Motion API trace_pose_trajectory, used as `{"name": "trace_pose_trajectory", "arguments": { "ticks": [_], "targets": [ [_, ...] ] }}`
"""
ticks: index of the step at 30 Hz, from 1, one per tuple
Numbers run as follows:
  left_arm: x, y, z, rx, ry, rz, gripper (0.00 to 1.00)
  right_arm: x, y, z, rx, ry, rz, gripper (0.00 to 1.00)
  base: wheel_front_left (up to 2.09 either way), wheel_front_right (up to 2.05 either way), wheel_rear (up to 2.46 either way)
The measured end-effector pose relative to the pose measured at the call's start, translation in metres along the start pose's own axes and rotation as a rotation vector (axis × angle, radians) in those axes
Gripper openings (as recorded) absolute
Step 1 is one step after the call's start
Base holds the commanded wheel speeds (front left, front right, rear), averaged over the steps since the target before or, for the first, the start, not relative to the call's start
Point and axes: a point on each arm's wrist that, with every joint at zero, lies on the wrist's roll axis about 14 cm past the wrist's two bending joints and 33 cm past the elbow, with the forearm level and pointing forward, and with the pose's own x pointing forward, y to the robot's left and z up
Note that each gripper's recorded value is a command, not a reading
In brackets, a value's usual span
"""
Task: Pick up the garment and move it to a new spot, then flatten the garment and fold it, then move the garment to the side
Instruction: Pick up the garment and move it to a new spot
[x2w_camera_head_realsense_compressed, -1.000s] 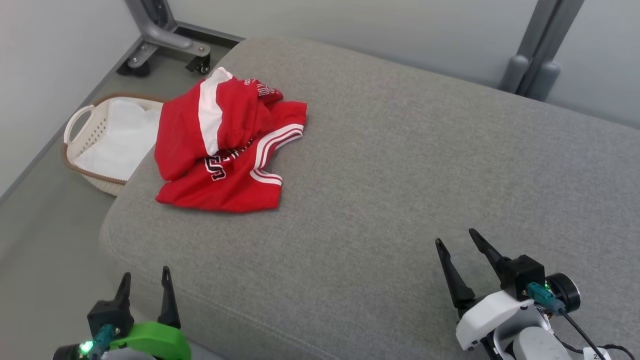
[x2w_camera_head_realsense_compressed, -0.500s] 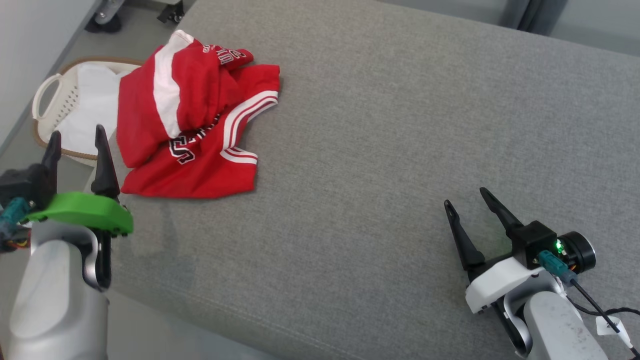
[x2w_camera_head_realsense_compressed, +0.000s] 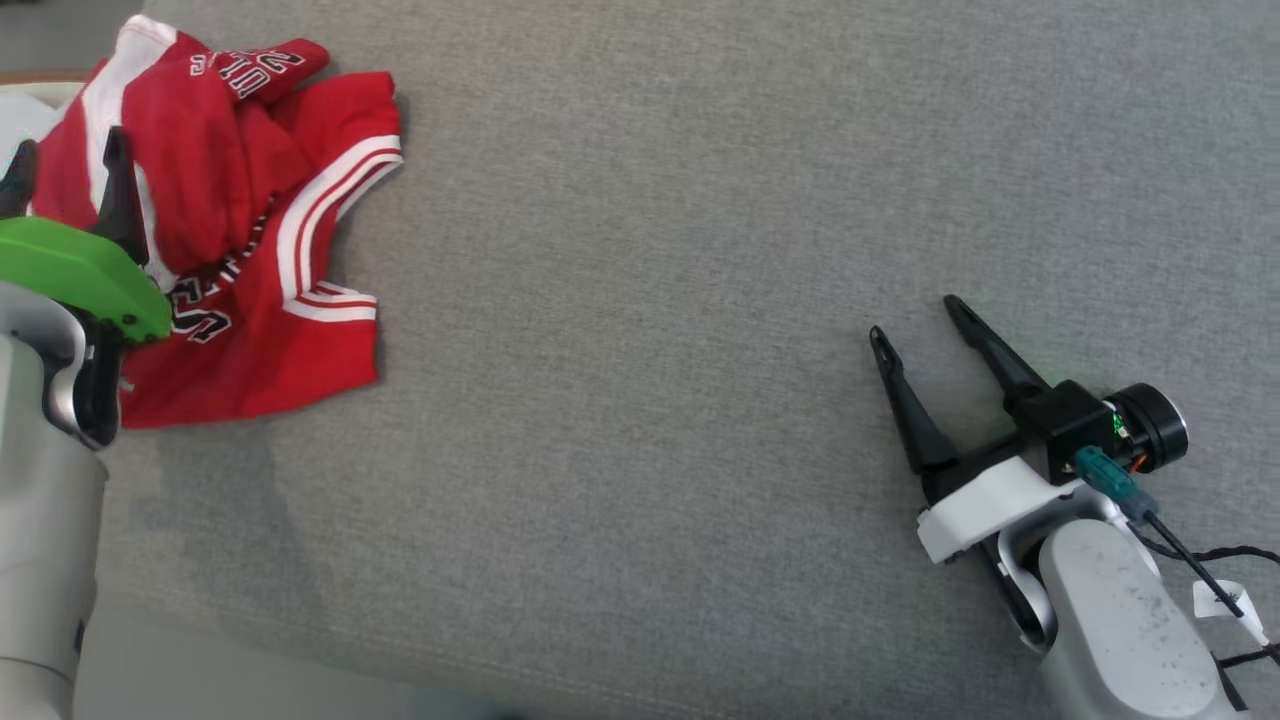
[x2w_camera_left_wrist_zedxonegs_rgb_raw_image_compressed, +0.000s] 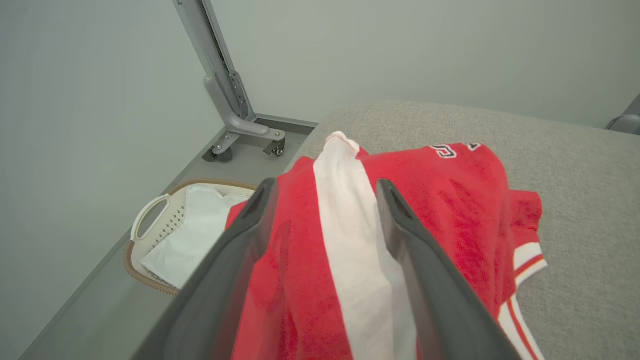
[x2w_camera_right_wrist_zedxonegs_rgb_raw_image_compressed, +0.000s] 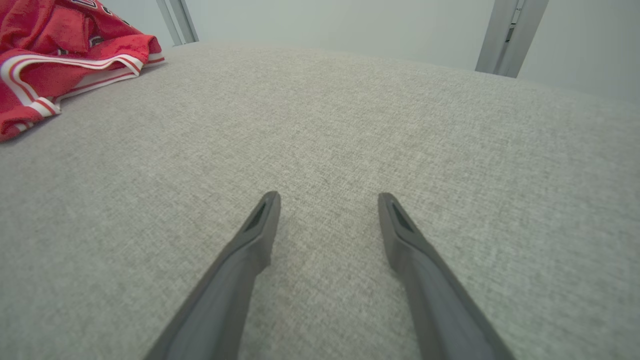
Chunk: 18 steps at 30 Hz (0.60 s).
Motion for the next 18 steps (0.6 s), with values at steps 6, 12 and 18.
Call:
{"name": "trace_pose_trajectory", "arguments": {
  "ticks": [6,12,18],
  "targets": [
    [0.014,-0.020,-0.051,-0.076,0.177,-0.020,1.00,-0.011,-0.026,-0.007,-0.002,0.016,-0.072,1.00,0.00,0.00,0.00],
    [0.013,-0.021,-0.063,-0.063,0.194,-0.019,0.00,-0.023,-0.039,-0.008,-0.009,0.029,-0.116,1.00,0.00,0.00,0.00],
    [0.004,-0.013,-0.032,-0.045,0.084,-0.016,0.00,-0.036,-0.033,-0.002,-0.003,0.034,-0.125,1.00,0.00,0.00,0.00]
  ]
}}
